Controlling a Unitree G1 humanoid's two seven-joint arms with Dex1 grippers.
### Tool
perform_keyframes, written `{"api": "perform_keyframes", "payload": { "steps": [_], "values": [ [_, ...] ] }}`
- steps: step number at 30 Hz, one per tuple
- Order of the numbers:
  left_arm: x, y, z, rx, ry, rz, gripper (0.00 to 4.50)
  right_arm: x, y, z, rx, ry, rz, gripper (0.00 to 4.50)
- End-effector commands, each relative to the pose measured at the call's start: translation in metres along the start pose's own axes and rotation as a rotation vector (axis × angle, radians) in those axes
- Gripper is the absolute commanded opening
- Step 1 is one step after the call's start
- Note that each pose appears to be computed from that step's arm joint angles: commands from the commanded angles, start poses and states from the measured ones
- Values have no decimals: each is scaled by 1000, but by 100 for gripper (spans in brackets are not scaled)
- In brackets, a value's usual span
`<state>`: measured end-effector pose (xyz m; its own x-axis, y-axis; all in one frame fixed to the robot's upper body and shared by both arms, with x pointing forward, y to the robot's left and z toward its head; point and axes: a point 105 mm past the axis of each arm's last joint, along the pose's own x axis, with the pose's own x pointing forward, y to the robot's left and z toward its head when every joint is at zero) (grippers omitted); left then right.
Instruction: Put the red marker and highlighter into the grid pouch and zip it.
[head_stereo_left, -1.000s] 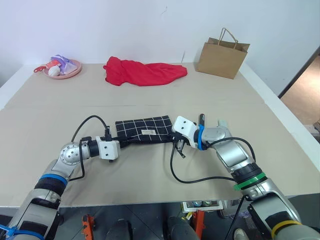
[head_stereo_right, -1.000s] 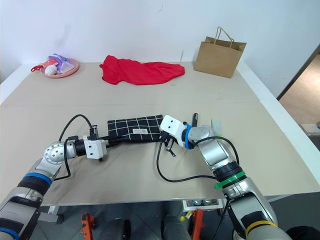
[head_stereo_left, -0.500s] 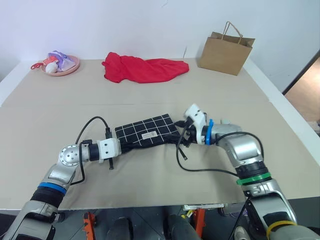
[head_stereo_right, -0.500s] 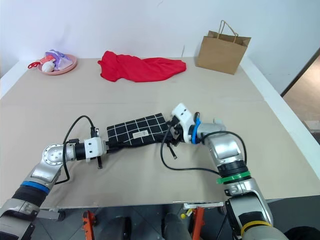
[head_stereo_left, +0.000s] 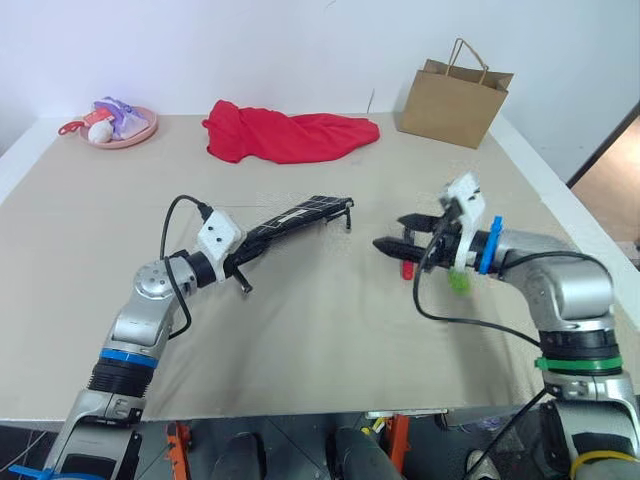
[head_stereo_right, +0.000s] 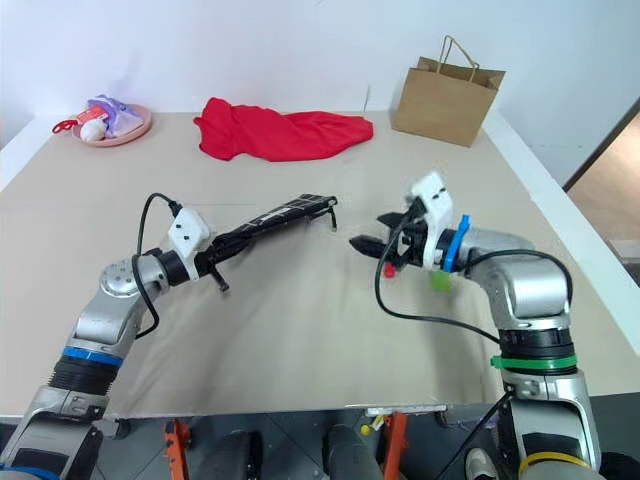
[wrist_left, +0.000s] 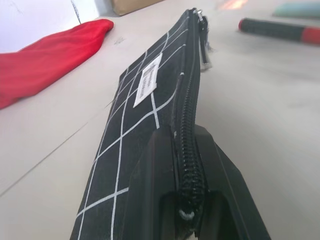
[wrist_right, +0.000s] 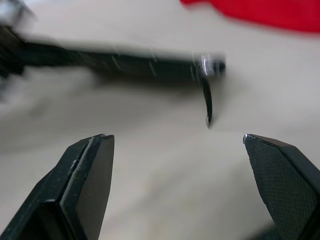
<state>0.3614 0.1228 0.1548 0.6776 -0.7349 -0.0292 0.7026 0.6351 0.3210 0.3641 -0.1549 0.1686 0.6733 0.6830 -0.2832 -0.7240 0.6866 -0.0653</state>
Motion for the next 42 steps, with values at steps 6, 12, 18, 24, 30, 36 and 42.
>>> {"api": "perform_keyframes", "payload": {
  "steps": [6, 12, 18, 24, 30, 36, 42],
  "values": [
    [-3, 0, 26, -38, -74, 7, 0, 24, -15, 11, -60, -46, -107, 445],
    [-4, -9, 29, -70, -79, -23, 0, 39, -15, 9, -73, -45, -112, 445],
    [-4, -16, 29, -96, -78, -46, 0, 51, -14, 14, -78, -58, -102, 445],
    [-6, -23, 24, -120, -61, -75, 0, 55, -15, 19, -86, -69, -94, 421],
    [-7, -21, 24, -116, -57, -57, 0, 53, -7, 20, -103, -78, -42, 160],
    [-5, -13, 20, -105, -42, -23, 0, 50, 1, 18, -124, -69, 4, 1],
    [-3, -9, 14, -81, -22, -9, 0, 51, 8, 13, -154, -34, 19, 1]
  ]
}}
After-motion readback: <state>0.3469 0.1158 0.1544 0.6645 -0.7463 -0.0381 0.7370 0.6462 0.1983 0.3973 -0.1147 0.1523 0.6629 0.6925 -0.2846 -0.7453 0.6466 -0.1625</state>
